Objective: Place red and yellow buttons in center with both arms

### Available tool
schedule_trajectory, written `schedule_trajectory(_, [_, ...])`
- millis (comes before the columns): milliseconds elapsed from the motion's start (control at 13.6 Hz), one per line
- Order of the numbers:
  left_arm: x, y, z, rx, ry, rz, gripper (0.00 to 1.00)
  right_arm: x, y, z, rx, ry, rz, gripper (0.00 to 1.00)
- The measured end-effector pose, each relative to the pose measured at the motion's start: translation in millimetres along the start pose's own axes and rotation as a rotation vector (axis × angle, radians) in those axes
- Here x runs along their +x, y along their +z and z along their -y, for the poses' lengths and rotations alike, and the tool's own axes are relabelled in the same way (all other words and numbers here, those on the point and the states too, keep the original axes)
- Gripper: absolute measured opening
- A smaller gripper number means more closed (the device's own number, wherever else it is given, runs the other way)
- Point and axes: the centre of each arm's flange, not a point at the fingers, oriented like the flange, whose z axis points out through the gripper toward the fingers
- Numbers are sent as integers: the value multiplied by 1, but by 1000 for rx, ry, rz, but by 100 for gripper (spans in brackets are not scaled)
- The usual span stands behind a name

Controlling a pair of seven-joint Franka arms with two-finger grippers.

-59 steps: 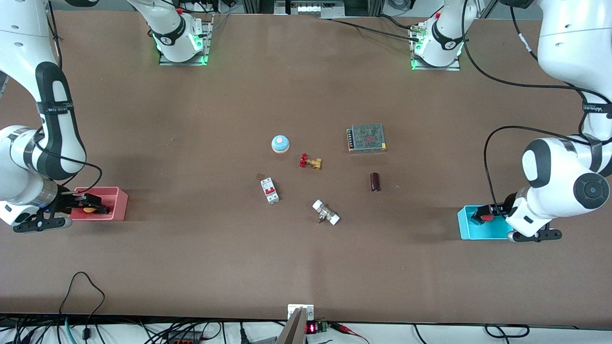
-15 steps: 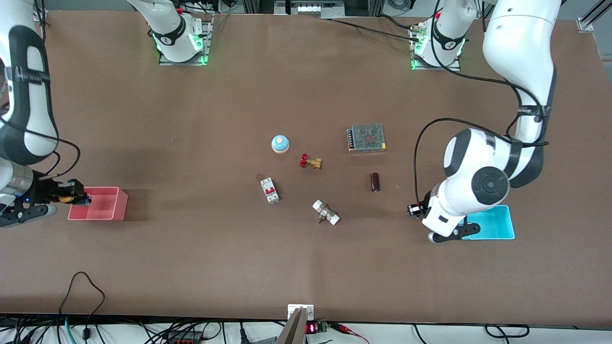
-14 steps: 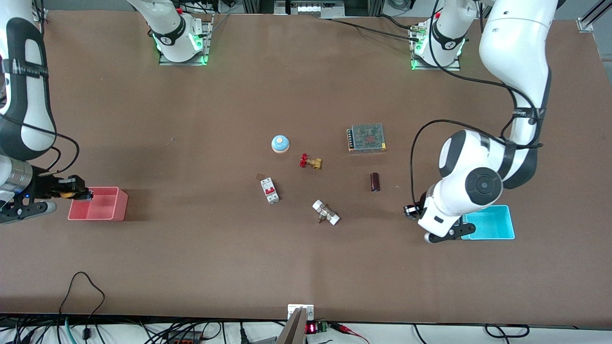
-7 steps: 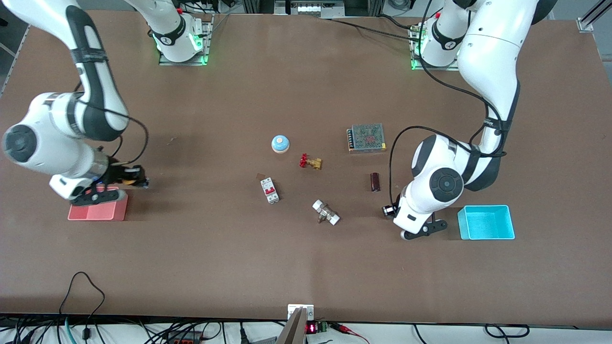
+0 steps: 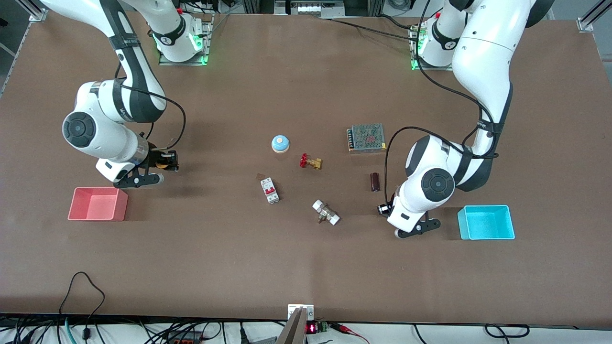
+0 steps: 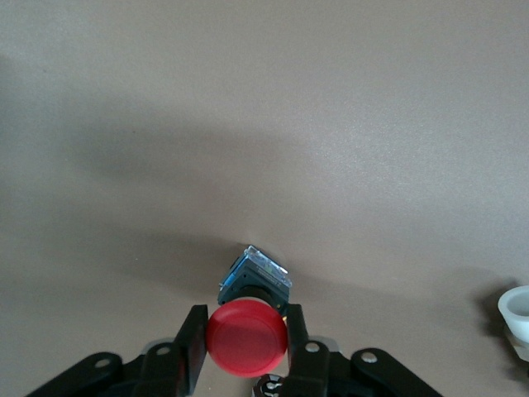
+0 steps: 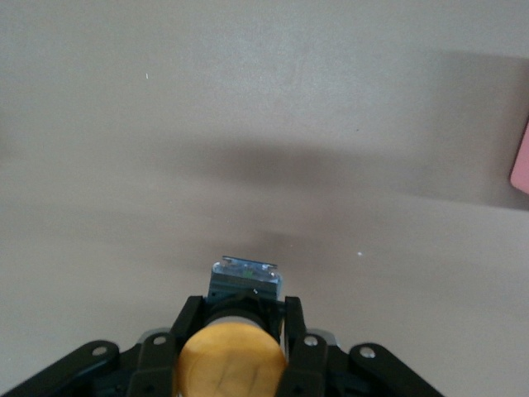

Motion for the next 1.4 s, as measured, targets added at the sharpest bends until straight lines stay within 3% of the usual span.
schedule_trajectory(294, [8,-8,4,-6,-10,-19,86,9,31,9,-14,46,-28,44])
schedule_trajectory(441, [15,-23,10,-15,-21,-42,100,14,47,17,-21,54,-45,44])
schedule_trajectory(588, [24,-53,21,-25,-29,-70,100,18,57,20,-26,52,-49,44])
schedule_trajectory(956, [37,-153,90,18,74,-64,100,27,82,29,-36,34,-67,44])
schedule_trajectory(1324, [25,-234,138,57,143,-68,100,31,89,34,-41,17,-71,44])
schedule_trajectory(1397, [21,-252,149,57,156,-71,100,33,88,35,-41,16,-75,51])
